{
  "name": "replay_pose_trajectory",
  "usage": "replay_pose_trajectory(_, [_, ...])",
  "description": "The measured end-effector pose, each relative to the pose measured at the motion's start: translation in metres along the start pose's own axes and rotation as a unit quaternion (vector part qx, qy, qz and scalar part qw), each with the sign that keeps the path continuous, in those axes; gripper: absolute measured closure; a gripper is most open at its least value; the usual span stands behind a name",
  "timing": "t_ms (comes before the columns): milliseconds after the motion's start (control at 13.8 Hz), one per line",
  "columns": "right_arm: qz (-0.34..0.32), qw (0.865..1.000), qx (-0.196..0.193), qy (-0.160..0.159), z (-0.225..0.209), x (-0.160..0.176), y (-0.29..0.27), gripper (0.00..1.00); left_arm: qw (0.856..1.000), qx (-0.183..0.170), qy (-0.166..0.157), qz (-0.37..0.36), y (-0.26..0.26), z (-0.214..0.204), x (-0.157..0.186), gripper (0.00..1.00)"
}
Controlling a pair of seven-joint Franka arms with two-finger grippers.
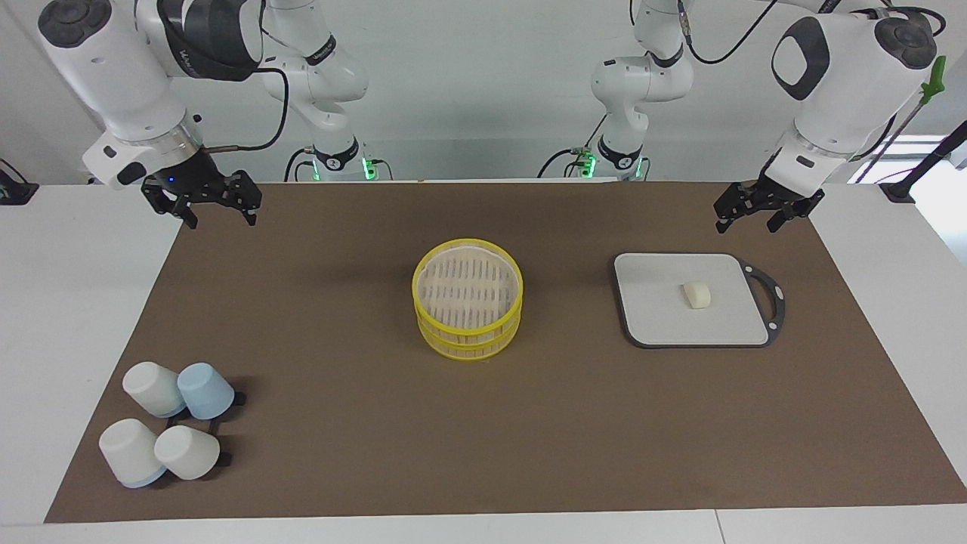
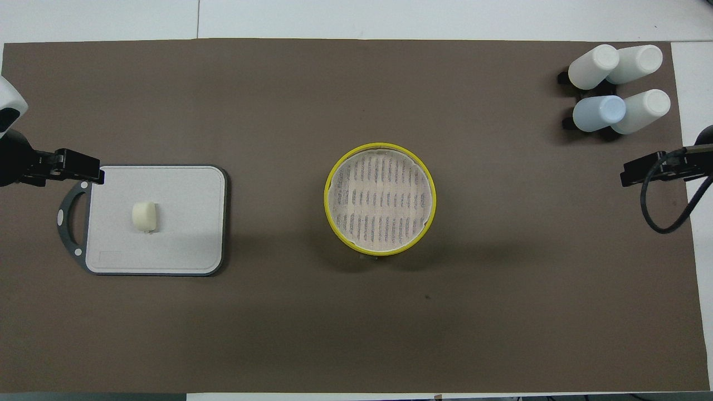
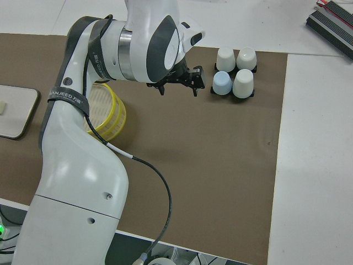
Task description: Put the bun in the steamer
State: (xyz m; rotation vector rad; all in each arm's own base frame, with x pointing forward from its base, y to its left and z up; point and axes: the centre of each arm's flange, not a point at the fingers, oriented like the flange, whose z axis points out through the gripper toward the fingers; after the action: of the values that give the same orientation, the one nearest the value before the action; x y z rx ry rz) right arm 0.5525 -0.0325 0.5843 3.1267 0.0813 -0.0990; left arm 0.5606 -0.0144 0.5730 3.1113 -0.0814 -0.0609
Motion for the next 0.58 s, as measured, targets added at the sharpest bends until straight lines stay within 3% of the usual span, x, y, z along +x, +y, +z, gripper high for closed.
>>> replay_pose_trajectory(582, [0.0,1.0,0.0,0.0,0.0,0.0,-0.0002,0.0,1.0,0.0,-0.009,-0.017,-0.0047,0.0074,-0.0009,0.0])
